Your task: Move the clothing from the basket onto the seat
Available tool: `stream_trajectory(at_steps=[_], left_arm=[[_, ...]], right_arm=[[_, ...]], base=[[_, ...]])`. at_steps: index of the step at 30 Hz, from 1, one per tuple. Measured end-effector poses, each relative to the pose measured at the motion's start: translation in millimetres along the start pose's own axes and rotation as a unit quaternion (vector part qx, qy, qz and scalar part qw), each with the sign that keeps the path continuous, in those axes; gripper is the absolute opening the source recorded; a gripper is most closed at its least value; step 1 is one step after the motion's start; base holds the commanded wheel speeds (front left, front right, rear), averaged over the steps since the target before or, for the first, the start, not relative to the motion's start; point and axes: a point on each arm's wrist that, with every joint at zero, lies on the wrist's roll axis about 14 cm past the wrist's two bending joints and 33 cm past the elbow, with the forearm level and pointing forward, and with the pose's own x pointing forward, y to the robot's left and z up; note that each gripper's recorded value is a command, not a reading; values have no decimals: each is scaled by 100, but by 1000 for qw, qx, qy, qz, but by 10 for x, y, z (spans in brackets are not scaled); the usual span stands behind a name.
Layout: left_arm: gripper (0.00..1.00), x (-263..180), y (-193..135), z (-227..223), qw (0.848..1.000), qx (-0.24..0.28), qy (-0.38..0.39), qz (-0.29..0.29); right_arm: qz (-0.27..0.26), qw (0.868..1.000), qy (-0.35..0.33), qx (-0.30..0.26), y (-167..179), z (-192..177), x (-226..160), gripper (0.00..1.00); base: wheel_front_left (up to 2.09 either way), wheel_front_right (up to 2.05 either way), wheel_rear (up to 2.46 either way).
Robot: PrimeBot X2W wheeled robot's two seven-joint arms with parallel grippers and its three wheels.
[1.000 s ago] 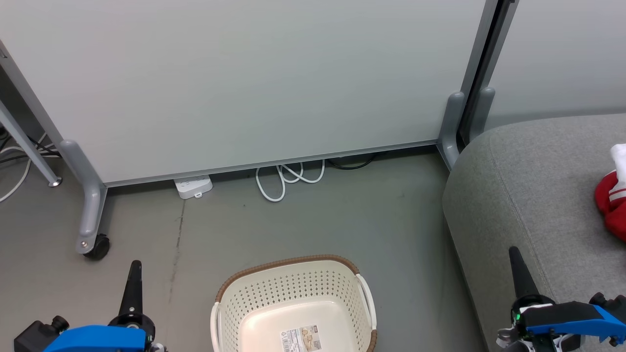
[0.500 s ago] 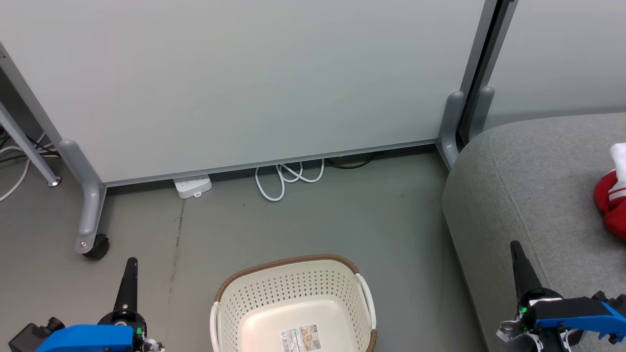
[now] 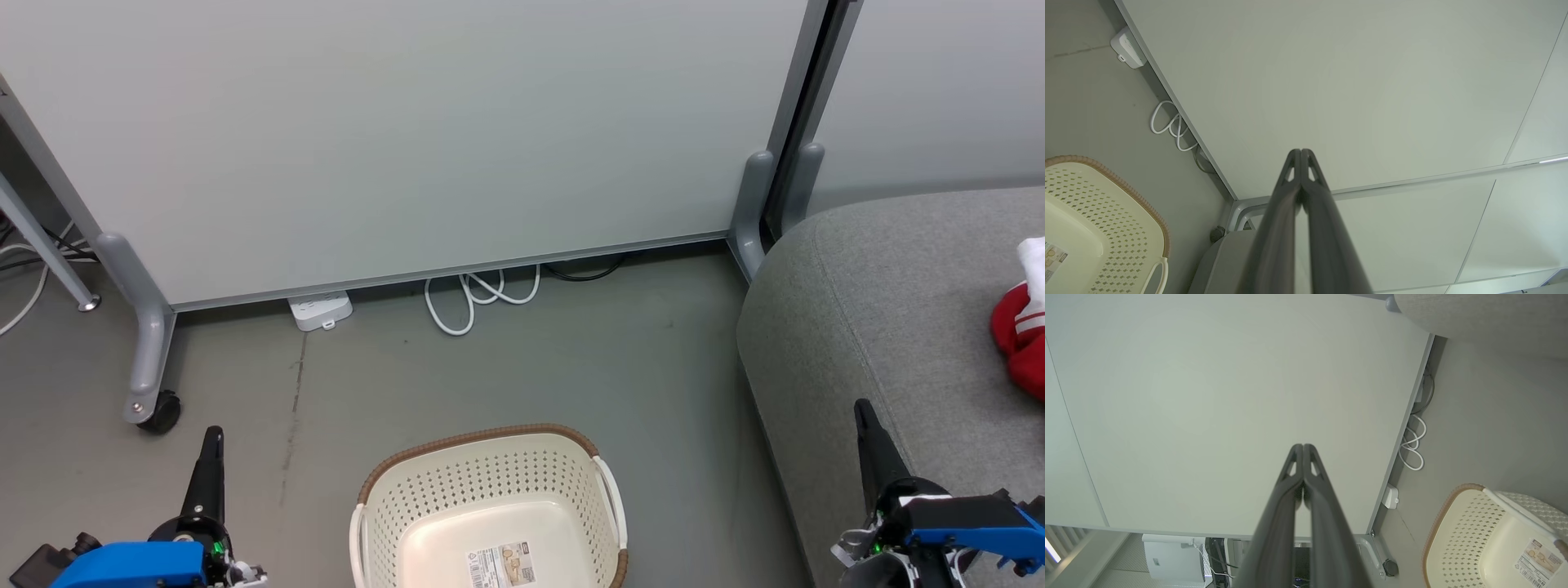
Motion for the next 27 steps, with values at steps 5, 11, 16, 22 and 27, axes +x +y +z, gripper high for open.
stream_trajectory(at_steps=[5, 11, 16, 22, 27], left_arm=[[0, 6, -13, 4, 1000, -19, 1, -3], [0, 11, -27, 14, 999, -44, 2, -6], [0, 16, -39, 23, 998, -60, 2, -10], [0, 18, -48, 41, 997, -80, 1, -12], [0, 19, -50, 45, 997, -81, 0, -13]], right_arm=[[7, 1000, 1, 19, 41, 8, 21, 0], [10, 999, 1, 44, 57, 17, 28, 0], [14, 998, 2, 62, 76, 23, 36, 0], [17, 997, 2, 81, 87, 35, 39, 0], [17, 996, 1, 84, 88, 36, 39, 0]], base=[[0, 0, 0], [0, 0, 0], [0, 0, 0], [0, 0, 0], [0, 0, 0]])
